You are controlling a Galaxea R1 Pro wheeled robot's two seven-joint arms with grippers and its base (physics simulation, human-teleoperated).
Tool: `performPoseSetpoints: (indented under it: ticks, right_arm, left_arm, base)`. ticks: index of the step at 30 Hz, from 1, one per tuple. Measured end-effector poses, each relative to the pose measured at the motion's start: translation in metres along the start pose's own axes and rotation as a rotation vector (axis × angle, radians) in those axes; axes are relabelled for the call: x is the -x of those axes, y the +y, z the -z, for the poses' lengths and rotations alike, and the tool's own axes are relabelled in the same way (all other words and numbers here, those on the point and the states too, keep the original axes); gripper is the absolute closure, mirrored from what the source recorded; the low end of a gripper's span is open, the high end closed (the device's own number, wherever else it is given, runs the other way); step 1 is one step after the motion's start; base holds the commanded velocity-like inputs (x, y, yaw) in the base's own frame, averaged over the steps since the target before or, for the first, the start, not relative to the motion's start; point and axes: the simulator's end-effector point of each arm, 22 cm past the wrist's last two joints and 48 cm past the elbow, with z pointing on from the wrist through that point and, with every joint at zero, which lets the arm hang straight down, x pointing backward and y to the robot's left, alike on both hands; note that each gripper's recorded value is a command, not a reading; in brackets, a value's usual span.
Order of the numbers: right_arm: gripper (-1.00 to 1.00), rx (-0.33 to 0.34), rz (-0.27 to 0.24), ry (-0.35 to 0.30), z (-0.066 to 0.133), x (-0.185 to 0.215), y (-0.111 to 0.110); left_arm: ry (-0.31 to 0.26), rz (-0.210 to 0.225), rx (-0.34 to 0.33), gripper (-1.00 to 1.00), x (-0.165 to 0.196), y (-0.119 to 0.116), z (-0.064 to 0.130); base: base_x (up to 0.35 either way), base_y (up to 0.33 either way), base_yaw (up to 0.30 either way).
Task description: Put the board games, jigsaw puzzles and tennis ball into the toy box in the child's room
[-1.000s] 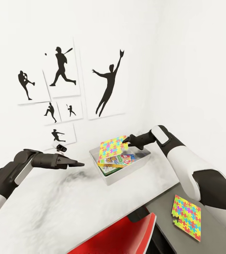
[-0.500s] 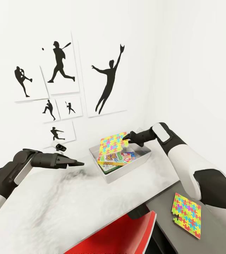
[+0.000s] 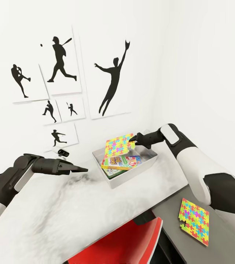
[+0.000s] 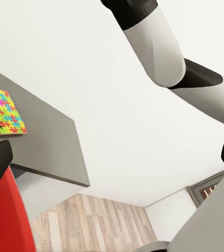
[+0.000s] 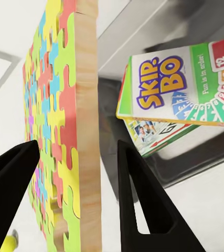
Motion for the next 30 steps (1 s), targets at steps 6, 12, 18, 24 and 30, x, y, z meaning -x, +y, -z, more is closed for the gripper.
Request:
performPoseSetpoints:
  ticks: [6, 12, 18, 24, 30]
  right_arm:
    - [1.0, -0.003, -0.005, 0.003, -0.003, 0.001, -0.004]
    - [1.0, -0.005, -0.011, 0.009, -0.008, 0.0, -0.008]
    - [1.0, -0.005, -0.009, 0.006, -0.009, 0.006, -0.008]
    - [1.0, -0.014, -0.012, -0.002, -0.007, 0.013, -0.016]
    - [1.0, 0.021, -0.024, -0.005, -0.006, 0.016, -0.02]
  left_arm:
    - [-0.004, 0.006, -0.013, -1.0, 0.0, 0.002, -0.001]
    - [-0.006, 0.016, -0.016, -1.0, -0.001, 0.006, 0.0]
    - [-0.006, 0.024, -0.019, -1.0, -0.002, 0.01, -0.001]
    - [-0.007, 0.034, -0.019, -1.0, -0.004, 0.015, 0.0]
    - [-0.008, 0.043, -0.019, -1.0, -0.005, 0.02, 0.0]
  base:
    - [0.0, 0.0, 0.0]
    - [0.0, 0.0, 0.0]
    - [0.0, 0.0, 0.0]
    - [0.0, 0.0, 0.0]
    - [0.0, 0.0, 0.0]
